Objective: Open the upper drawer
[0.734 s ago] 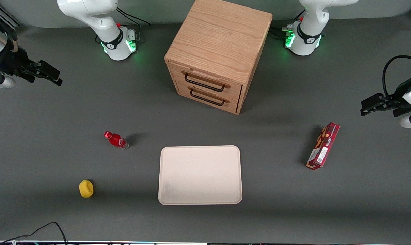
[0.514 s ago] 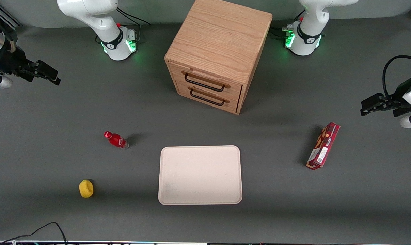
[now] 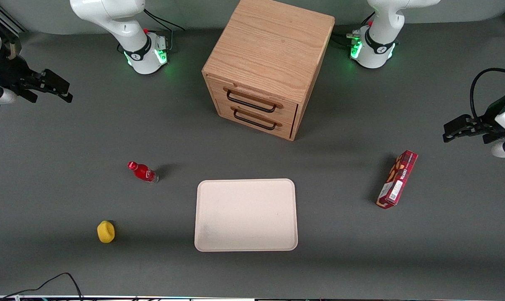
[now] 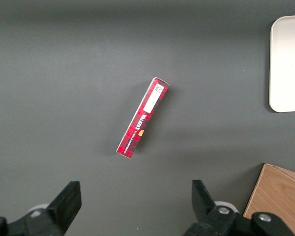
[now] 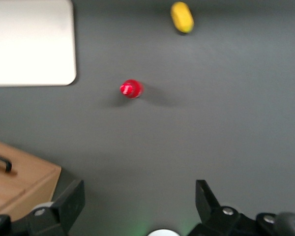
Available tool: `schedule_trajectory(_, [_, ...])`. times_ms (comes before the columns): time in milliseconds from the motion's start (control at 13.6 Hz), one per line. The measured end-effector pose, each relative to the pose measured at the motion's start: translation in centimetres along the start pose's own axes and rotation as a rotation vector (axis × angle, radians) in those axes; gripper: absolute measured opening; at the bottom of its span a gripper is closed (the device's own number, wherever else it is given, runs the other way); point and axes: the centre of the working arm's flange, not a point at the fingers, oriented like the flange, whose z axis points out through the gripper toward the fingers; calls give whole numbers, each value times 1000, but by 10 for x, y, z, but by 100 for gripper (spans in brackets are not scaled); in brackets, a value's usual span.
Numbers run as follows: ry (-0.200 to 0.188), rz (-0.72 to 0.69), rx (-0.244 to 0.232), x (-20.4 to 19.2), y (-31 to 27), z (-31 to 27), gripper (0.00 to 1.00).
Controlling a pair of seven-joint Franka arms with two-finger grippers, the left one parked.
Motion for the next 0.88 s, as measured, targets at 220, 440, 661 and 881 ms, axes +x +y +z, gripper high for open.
schedule_trajectory(220, [-22, -142, 129, -2, -42, 2, 100])
schedule_trajectory(440, [-68, -312, 272, -1, -113, 19, 100])
schedule_trajectory(661, [-108, -599, 411, 8, -161, 52, 100])
schedule_trajectory(881, [-189, -715, 532, 17, -211, 97, 100])
